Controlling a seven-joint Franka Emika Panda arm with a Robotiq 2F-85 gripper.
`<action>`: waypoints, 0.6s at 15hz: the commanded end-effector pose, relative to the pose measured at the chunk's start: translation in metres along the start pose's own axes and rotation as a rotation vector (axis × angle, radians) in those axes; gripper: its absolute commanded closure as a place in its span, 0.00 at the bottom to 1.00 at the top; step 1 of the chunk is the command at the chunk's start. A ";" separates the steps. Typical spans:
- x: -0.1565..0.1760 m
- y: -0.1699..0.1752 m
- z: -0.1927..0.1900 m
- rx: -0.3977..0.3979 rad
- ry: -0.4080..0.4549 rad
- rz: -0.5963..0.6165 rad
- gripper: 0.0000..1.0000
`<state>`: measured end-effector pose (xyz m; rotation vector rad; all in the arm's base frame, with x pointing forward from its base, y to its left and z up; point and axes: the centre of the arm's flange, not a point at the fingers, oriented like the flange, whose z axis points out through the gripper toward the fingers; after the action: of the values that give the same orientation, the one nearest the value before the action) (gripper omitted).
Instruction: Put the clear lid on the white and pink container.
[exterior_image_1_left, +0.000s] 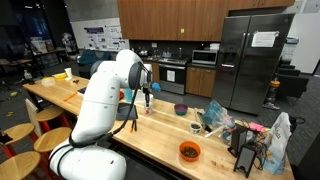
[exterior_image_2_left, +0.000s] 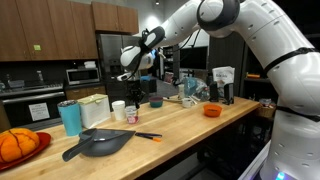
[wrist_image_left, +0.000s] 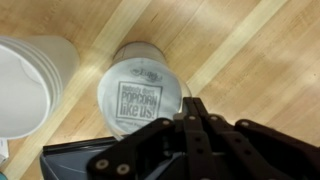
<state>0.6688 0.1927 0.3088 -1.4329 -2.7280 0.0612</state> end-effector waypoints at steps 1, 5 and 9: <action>-0.001 0.009 -0.003 0.009 -0.012 0.001 0.72; -0.001 0.008 -0.002 0.012 -0.009 0.002 0.49; -0.002 0.008 0.000 0.016 -0.006 0.000 0.21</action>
<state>0.6715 0.1943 0.3047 -1.4285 -2.7218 0.0673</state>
